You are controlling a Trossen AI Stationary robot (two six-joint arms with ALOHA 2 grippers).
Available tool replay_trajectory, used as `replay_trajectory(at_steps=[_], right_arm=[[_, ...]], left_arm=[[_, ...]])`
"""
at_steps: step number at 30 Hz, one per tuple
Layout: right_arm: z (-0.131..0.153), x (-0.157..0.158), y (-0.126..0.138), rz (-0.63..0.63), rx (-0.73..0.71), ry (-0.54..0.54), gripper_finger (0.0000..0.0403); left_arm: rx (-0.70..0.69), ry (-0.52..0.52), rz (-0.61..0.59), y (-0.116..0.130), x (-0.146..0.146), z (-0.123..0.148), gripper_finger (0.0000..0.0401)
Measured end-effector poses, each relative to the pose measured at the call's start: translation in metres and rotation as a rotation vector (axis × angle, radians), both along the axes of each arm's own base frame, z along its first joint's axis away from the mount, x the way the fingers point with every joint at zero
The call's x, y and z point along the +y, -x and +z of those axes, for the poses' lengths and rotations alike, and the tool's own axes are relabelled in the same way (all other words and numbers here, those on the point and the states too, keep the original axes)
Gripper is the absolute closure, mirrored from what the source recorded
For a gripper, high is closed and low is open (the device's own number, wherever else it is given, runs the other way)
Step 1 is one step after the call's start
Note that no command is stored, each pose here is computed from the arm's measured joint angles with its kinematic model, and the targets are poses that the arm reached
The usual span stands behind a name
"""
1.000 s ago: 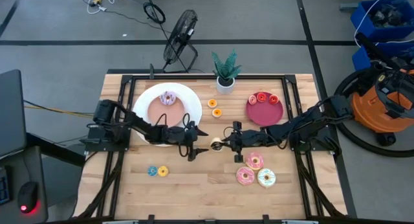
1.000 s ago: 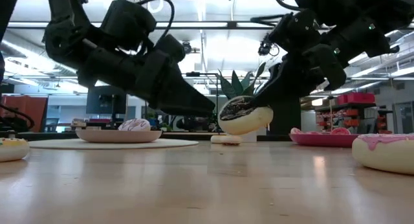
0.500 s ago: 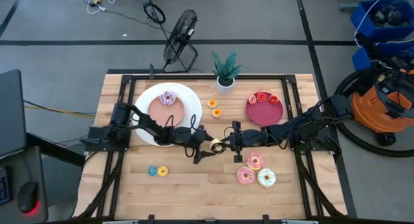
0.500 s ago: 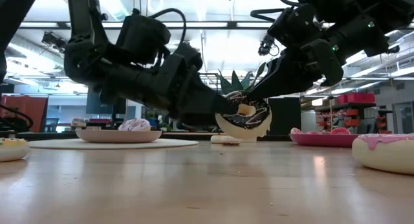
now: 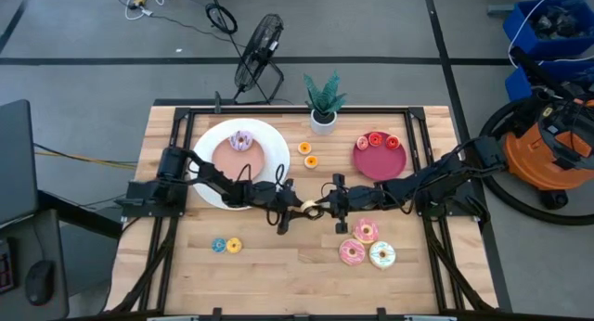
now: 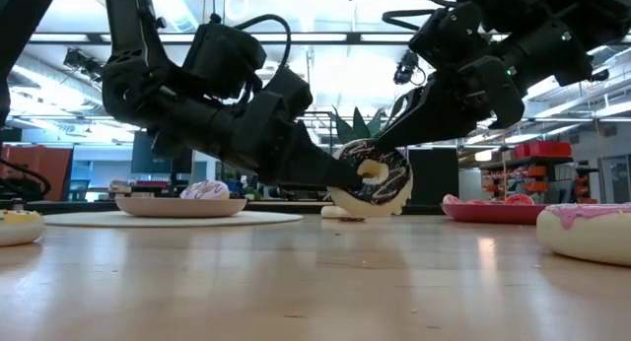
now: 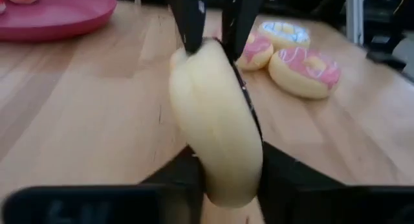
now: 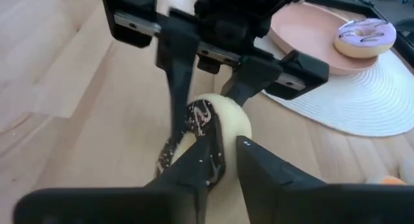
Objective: Pick & Place donuts
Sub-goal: Put the large black donut on the pink plate
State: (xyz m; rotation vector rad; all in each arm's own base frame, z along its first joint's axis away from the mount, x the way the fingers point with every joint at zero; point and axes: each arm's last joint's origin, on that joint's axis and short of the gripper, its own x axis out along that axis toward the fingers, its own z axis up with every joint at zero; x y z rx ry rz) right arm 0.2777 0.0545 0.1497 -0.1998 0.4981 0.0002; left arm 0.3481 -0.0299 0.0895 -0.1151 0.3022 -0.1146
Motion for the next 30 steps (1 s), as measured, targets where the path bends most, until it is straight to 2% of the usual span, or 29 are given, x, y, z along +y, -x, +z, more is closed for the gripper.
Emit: replay_trajectory(at_steps=[3, 6, 10, 13, 18, 25, 30], right_arm=[[0.003, 0.000, -0.001, 0.003, -0.023, 0.002, 0.0276], [0.007, 0.000, -0.003, -0.002, -0.068, 0.009, 0.0223], [0.009, 0.000, -0.003, -0.012, -0.090, -0.013, 0.0167], [0.008, 0.000, -0.003, -0.021, -0.086, -0.028, 0.0144], [0.005, 0.000, 0.000, -0.022, -0.082, -0.030, 0.0134], [0.005, 0.000, 0.000, -0.016, -0.081, -0.032, 0.0144], [0.005, 0.003, 0.000, 0.000, -0.078, -0.031, 0.0150]], left_arm=[[0.068, -0.030, 0.003, 0.003, 0.001, 0.003, 0.0348], [0.142, -0.059, 0.044, 0.009, 0.002, 0.016, 0.0379], [0.274, -0.124, 0.174, 0.026, 0.008, 0.043, 0.0377], [0.345, -0.142, 0.295, 0.047, 0.013, 0.073, 0.0356], [0.485, -0.119, 0.555, 0.097, 0.029, 0.112, 0.0360], [0.672, -0.031, 0.908, 0.164, 0.050, 0.131, 0.0372], [0.673, -0.003, 0.994, 0.182, 0.063, 0.127, 0.0368]])
